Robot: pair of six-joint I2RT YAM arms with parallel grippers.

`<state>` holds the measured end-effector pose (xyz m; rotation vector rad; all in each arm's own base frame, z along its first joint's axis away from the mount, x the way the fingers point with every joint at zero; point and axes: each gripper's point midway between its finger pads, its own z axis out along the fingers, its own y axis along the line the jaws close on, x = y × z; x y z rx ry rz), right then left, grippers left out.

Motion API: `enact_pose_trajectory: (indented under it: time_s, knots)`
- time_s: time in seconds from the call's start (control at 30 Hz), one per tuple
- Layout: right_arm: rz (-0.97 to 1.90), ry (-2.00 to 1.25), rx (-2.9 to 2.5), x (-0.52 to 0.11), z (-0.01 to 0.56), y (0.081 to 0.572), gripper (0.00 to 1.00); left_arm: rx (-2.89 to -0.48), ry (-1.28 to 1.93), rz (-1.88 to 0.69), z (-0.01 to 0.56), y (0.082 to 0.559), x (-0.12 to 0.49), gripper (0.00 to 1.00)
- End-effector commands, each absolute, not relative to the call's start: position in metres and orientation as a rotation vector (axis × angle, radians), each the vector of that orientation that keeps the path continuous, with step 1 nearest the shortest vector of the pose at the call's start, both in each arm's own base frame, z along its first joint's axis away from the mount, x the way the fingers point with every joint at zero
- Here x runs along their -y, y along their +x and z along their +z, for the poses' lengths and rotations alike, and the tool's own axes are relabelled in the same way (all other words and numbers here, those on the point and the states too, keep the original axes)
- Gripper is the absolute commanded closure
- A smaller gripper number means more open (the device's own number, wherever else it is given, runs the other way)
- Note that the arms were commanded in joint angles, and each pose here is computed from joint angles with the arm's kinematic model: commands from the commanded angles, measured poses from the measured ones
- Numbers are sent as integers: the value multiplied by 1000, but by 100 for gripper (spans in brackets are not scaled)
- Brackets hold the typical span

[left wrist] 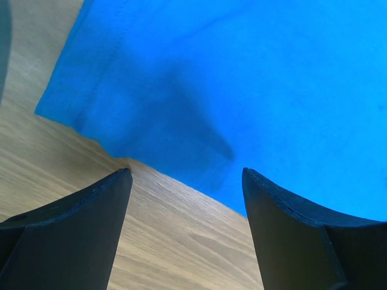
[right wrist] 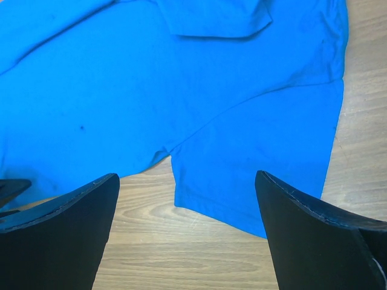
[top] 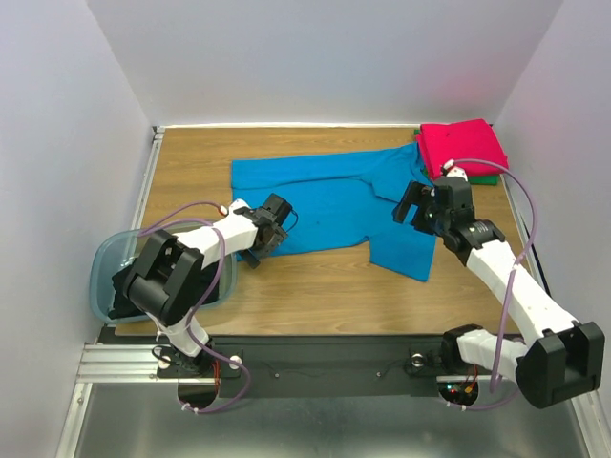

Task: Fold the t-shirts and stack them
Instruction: Fold the tshirt

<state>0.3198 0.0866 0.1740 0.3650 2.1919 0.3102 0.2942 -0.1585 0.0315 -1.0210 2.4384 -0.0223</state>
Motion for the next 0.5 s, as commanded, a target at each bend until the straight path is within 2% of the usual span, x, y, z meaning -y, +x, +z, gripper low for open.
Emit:
enact_pose_trajectory:
  time_s: [0.0, 0.2, 0.33, 0.47]
  knots:
    - [297, 373, -2209, -86, 166, 322, 0, -2353, -1176, 79, 20, 287, 136, 15]
    - [267, 385, -2219, -82, 162, 320, 0, -2326, -1258, 97, 13, 278, 124, 16]
    - [266, 391, -2209, -80, 163, 316, 0, -2304, -1310, 164, 4, 281, 105, 21]
    - [228, 400, -2209, -73, 160, 313, 0, -2319, -1323, 182, -7, 288, 105, 33]
